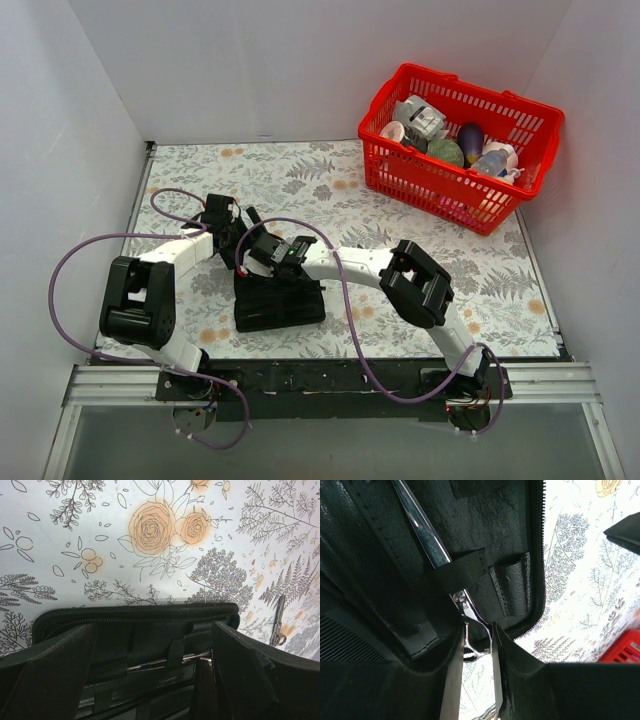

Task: Sort the hair-cutting tools
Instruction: Place the scissors in the hairdressing tool bag.

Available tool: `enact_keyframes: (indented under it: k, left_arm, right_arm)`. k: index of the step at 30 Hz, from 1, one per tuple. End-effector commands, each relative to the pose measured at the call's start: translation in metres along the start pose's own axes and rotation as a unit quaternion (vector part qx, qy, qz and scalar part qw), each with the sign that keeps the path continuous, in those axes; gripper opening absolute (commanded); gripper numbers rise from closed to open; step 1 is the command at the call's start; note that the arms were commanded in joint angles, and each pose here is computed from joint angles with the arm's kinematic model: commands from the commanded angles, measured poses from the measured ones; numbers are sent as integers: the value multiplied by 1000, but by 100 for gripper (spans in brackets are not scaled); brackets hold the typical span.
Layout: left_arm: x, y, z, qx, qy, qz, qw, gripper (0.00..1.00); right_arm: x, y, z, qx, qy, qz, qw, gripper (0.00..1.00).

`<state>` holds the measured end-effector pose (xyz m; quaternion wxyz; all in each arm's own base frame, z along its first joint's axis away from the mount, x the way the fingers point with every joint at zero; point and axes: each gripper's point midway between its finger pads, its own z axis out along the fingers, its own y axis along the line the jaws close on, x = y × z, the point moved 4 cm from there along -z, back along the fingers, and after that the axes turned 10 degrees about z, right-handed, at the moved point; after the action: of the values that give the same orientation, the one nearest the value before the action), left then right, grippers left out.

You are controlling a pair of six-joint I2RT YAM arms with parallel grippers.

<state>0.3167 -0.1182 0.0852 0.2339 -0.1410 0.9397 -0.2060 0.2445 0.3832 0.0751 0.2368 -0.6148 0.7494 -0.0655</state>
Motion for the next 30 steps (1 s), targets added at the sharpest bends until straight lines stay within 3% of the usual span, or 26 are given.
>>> enact_keyframes:
  k: [1, 23, 30]
  left_arm:
    - [3, -1, 2, 4, 5, 9, 1000, 98]
    - [4, 0, 3, 5, 8, 8, 1000, 98]
    - [4, -1, 3, 5, 7, 8, 1000, 98]
  right_arm:
    - [-37, 5, -1, -20, -72, 14, 997, 1]
    - [-74, 38, -4, -149, -120, 43, 981, 1]
    - [-76, 43, -3, -169, -106, 43, 979, 1]
